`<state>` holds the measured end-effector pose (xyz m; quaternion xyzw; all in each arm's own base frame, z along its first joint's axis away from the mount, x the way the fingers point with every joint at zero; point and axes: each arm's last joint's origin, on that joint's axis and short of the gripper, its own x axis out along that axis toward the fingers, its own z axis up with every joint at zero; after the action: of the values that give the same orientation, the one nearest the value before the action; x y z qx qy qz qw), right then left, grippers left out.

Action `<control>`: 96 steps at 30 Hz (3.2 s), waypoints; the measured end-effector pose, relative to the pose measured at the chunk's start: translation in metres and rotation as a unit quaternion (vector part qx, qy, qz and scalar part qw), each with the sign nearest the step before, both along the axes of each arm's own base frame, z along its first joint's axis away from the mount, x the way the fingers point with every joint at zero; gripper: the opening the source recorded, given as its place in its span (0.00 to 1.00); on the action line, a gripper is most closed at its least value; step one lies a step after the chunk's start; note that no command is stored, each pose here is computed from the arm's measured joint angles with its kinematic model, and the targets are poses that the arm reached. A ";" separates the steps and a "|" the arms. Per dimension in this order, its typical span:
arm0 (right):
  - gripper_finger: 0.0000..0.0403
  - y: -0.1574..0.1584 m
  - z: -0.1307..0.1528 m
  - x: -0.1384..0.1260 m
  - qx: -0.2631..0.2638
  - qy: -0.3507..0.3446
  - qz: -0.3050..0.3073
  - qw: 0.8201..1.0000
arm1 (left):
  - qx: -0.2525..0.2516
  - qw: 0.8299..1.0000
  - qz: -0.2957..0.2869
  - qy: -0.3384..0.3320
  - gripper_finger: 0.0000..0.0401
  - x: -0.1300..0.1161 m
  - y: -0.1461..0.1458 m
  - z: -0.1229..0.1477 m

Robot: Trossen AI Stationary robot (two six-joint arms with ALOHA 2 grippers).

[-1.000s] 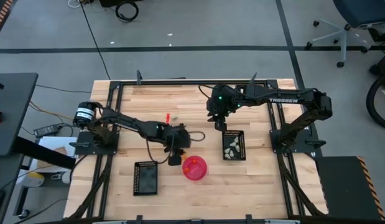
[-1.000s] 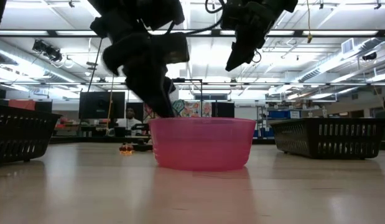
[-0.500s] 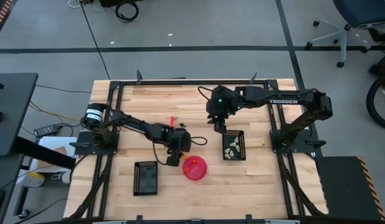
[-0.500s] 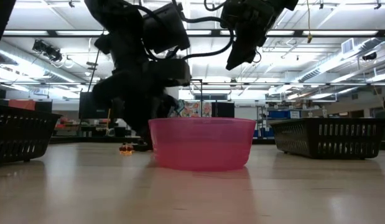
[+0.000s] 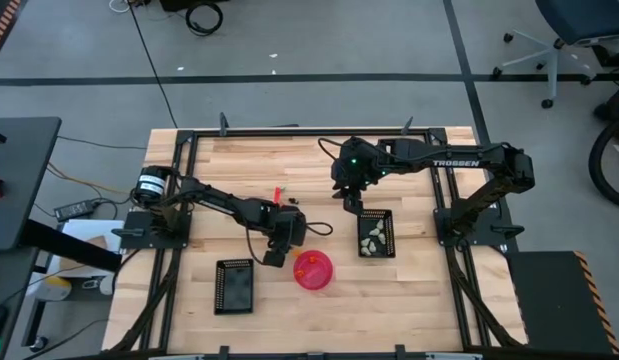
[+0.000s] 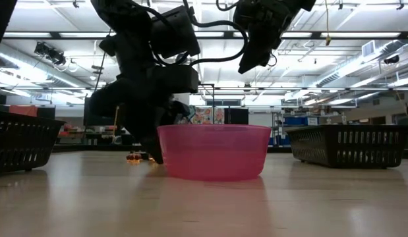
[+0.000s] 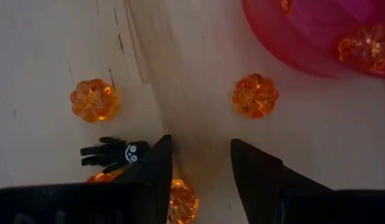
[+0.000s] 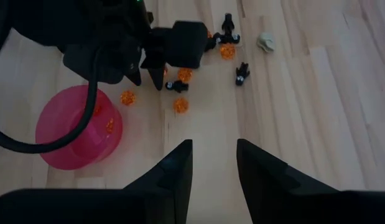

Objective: Sort Halloween decoration
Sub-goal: Put the orange pumpkin toy into the pink bowl

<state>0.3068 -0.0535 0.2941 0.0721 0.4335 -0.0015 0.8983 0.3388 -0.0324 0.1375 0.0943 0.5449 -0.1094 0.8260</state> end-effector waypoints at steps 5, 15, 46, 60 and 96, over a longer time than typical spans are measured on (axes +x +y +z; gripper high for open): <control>0.32 0.000 0.001 0.001 -0.001 -0.007 0.000 1.000 | 0.017 1.000 0.005 0.001 0.36 -0.002 0.001 0.001; 0.32 -0.001 0.002 0.003 -0.004 -0.018 0.000 1.000 | 0.032 0.999 0.013 0.030 0.36 -0.012 0.009 0.008; 0.32 -0.001 0.004 0.004 -0.007 -0.030 0.001 1.000 | 0.028 0.999 -0.023 0.037 0.35 -0.024 0.010 0.003; 0.32 -0.001 0.004 0.004 -0.007 -0.030 0.001 1.000 | 0.030 0.998 -0.022 0.041 0.16 -0.024 0.010 0.002; 0.32 -0.005 0.004 0.004 -0.010 -0.030 -0.003 1.000 | 0.010 0.999 0.022 0.036 0.04 -0.017 0.011 0.014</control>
<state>0.3104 -0.0589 0.2977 0.0649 0.4063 -0.0067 0.9114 0.3223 -0.0212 0.1519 0.0866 0.5777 -0.0886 0.8068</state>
